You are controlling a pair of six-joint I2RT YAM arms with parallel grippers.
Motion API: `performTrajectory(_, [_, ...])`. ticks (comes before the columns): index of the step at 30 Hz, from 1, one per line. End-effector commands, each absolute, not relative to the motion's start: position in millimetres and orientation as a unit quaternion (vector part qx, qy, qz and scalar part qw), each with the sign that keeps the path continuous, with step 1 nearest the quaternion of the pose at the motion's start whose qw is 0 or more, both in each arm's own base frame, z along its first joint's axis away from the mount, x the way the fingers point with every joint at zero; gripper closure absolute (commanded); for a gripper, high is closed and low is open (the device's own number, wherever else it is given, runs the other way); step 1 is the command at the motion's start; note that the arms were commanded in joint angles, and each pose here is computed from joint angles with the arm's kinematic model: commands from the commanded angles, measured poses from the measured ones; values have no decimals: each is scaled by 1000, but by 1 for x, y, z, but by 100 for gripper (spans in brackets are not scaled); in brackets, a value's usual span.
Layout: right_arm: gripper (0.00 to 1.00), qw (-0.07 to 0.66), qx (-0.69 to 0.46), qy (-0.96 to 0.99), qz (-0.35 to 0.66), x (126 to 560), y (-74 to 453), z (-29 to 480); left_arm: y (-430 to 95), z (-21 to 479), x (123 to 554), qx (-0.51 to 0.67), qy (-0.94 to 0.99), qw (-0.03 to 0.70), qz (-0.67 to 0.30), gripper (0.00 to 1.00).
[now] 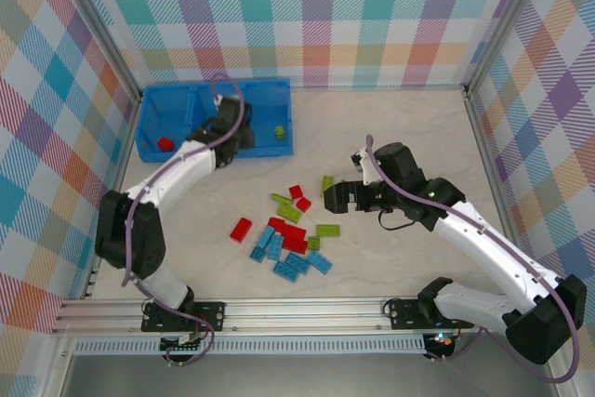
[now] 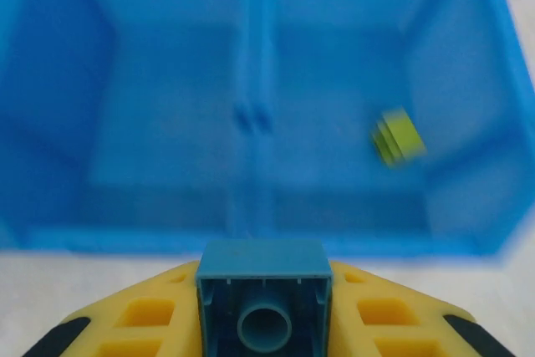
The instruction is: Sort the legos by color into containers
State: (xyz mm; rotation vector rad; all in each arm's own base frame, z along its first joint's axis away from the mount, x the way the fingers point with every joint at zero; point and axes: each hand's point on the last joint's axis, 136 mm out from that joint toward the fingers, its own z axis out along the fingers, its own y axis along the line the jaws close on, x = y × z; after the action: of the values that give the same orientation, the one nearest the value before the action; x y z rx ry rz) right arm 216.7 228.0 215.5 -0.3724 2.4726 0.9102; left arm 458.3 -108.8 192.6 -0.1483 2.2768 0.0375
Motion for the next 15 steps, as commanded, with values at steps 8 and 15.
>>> performTrajectory(8, [0,251,-135,897,337,202,217,229,-21,154,569,-175,910,376,26,77])
performTrajectory(15, [0,255,-126,899,332,202,214,230,-17,148,583,-163,918,362,19,56])
